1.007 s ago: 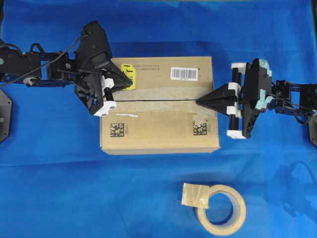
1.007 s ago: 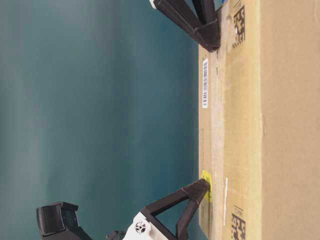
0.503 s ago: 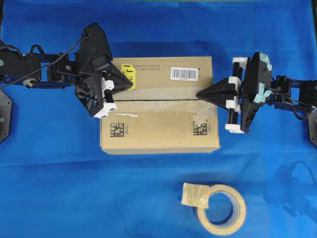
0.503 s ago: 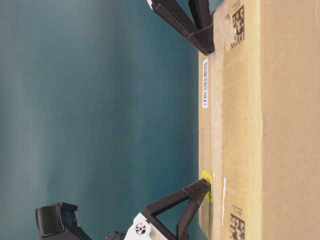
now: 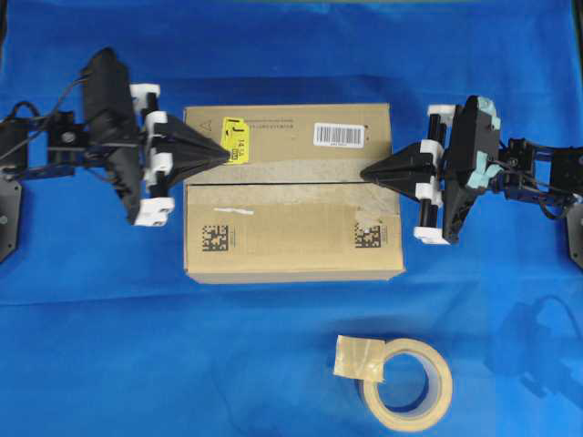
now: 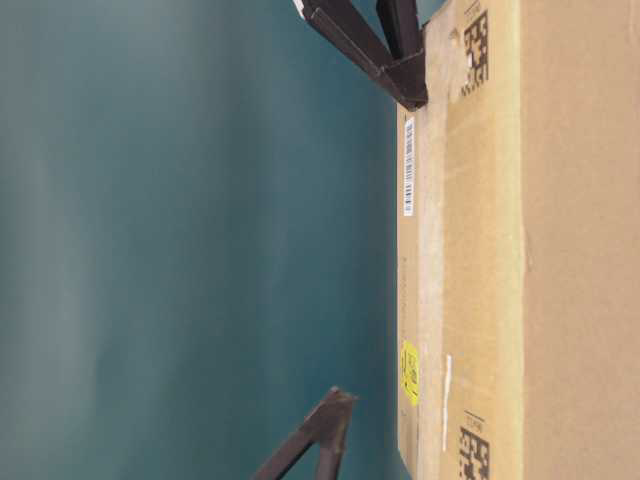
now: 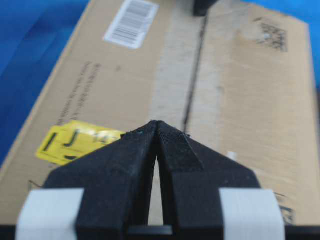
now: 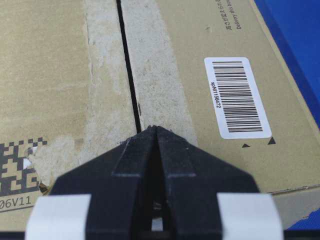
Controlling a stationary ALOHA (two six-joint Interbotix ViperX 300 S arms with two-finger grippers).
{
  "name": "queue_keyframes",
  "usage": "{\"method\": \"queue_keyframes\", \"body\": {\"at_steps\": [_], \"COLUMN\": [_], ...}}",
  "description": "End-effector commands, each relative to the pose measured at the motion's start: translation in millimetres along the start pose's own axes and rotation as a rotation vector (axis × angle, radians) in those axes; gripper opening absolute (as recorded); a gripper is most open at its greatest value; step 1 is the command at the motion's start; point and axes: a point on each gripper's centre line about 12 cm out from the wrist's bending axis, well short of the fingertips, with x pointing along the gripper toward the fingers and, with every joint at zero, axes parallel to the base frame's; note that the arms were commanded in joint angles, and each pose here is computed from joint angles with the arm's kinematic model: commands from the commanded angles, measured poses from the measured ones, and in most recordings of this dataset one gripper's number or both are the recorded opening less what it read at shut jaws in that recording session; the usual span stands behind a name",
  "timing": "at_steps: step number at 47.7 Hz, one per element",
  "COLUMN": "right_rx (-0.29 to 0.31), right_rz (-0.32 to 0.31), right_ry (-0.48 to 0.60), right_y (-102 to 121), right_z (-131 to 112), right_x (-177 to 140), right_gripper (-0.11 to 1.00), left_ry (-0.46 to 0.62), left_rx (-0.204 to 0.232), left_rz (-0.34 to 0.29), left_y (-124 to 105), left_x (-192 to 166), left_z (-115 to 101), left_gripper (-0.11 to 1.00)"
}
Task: Close the cardboard box.
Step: 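Press the closed top flaps down with both grippers along the seam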
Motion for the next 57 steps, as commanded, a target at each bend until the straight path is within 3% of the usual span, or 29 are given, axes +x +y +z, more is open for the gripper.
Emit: {"method": "queue_keyframes", "body": {"at_steps": [1,21,33,57], "right_rx": [0.001,0.007,0.008,0.01], "right_rz": [0.002,0.002,0.002,0.002], "right_ry": [-0.026,-0.029,-0.028,-0.029], "right_y": [1,1,1,1], "right_z": [9,9,9,10], "right_x": [1,1,2,2], "right_gripper": [0.0,0.0,0.0,0.0], "left_ry": [-0.073,-0.111,-0.068,-0.047], "left_rx": [0.013,0.104,0.112,0.111], "left_rz": [-0.027,-0.049,-0.046,-0.041], "left_y": [-5,-6,-4,-2], "left_x": [-7,-12,-2,1], "left_z": [3,-25,-42,-54], "left_gripper": [0.0,0.0,0.0,0.0]}}
